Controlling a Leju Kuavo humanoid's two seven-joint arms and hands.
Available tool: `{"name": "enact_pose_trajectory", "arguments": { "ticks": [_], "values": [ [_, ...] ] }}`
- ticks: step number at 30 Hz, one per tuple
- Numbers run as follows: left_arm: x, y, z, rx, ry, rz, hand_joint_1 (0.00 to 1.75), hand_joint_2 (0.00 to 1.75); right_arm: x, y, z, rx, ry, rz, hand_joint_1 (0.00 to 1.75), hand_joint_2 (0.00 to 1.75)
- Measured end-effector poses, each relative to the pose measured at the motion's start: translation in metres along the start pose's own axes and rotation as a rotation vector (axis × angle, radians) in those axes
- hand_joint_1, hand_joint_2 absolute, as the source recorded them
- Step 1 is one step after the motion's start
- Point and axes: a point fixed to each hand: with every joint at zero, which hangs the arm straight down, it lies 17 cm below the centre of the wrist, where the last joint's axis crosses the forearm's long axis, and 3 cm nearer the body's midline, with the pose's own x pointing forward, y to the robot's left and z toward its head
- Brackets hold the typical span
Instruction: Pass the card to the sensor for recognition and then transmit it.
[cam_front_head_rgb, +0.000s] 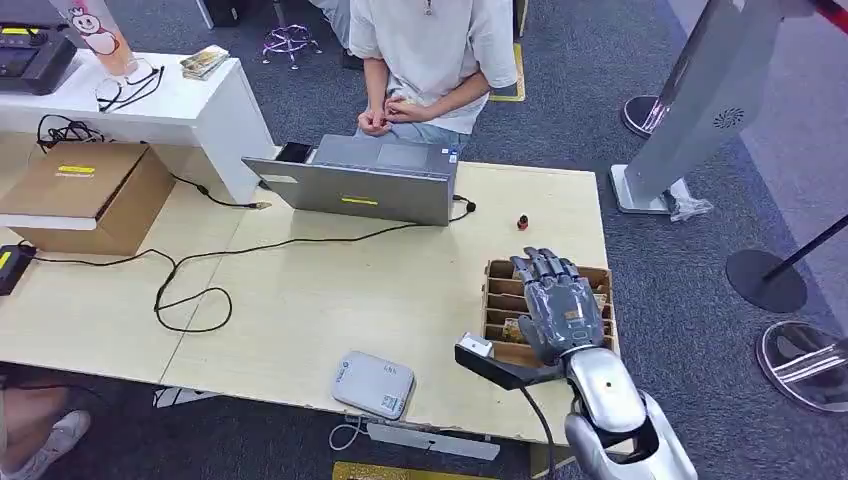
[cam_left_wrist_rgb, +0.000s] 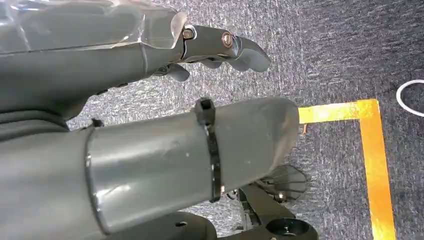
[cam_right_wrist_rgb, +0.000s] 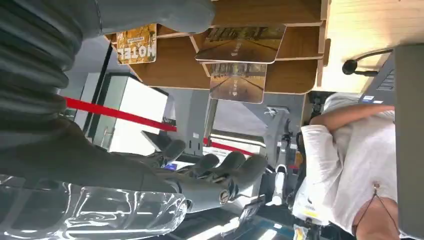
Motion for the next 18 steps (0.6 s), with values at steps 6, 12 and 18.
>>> {"name": "enact_pose_trajectory", "arguments": {
  "ticks": [6,12,18],
  "values": [
    [0.000,0.000,0.000,0.000,-0.001,-0.001,0.00,0.00,-0.001,0.003,-0.001,0.007,0.001,0.001,0.45,1.75],
    [0.001,0.000,0.000,0.000,-0.001,-0.002,0.00,0.00,-0.002,0.006,-0.003,0.017,0.004,-0.006,0.54,1.75],
    [0.001,-0.001,0.000,-0.003,0.000,-0.003,0.00,0.00,-0.004,0.012,-0.003,0.031,0.009,-0.005,0.54,1.75]
  ]
}}
